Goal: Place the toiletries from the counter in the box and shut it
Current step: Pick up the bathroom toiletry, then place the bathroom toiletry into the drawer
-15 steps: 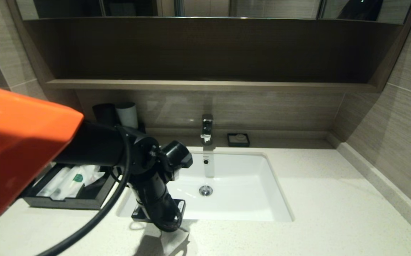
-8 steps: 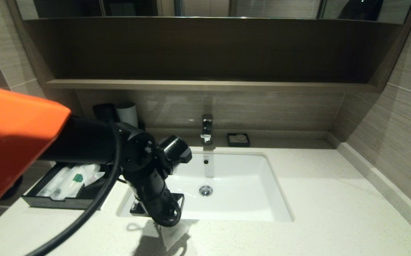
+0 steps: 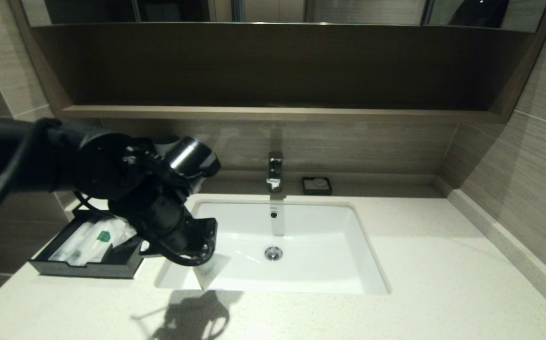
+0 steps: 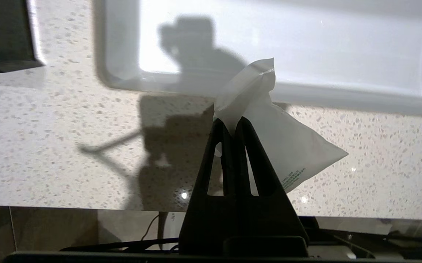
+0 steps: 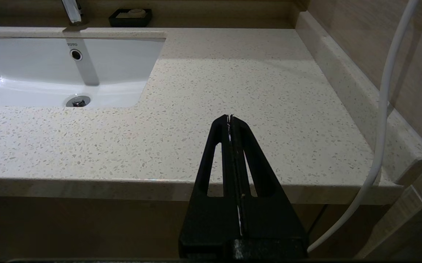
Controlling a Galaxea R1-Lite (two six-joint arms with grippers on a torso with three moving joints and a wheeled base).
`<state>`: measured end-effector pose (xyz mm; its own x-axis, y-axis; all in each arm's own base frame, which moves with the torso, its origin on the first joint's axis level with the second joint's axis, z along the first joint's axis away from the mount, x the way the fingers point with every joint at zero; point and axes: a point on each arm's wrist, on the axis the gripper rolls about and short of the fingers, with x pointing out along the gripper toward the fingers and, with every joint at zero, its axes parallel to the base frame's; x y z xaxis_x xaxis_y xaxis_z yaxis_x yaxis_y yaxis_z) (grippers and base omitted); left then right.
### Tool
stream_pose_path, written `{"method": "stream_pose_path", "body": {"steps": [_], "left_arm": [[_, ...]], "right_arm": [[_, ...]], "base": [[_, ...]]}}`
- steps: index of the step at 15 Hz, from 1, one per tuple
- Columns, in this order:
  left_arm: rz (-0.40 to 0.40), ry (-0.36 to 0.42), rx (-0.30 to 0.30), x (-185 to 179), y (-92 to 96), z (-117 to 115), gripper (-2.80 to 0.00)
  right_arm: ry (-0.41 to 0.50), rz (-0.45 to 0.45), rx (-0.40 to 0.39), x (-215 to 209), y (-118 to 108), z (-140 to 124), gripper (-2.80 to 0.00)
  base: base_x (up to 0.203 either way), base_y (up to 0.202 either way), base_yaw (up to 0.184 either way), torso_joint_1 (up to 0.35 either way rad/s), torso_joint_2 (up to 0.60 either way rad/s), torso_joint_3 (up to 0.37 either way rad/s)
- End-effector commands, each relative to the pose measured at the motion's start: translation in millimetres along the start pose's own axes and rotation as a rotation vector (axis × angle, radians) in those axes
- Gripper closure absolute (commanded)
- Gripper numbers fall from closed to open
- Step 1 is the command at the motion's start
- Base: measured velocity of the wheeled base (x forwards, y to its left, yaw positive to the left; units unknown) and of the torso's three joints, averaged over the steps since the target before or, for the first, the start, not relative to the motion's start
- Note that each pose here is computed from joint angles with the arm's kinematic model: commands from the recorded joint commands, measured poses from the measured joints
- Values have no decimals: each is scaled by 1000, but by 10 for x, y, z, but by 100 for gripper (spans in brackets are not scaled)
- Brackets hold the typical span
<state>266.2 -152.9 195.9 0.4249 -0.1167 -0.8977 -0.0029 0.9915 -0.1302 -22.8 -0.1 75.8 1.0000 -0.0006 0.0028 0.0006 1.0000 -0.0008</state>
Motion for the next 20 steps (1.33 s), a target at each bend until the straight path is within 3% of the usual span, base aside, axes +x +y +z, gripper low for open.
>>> {"method": "stream_pose_path", "body": {"steps": [1, 5, 10, 15, 20], "left_arm": [[16, -69, -98, -212, 297, 93, 0], [94, -128, -285, -307, 844, 272, 0], [169, -208, -447, -341, 1394, 426, 0], [195, -220, -493, -152, 1574, 523, 0], [237, -197, -510, 55, 1637, 549, 0]], "right_arm": [[1, 1, 0, 1, 0, -4, 0], [1, 1, 0, 1, 0, -4, 0], [1, 1, -1, 1, 0, -4, 0], [1, 1, -1, 1, 0, -4, 0], [1, 1, -1, 1, 0, -4, 0]], "base": [[0, 0, 0, 0, 0, 0], [0, 0, 0, 0, 0, 0], [0, 0, 0, 0, 0, 0], [0, 0, 0, 0, 0, 0], [0, 0, 0, 0, 0, 0]]}}
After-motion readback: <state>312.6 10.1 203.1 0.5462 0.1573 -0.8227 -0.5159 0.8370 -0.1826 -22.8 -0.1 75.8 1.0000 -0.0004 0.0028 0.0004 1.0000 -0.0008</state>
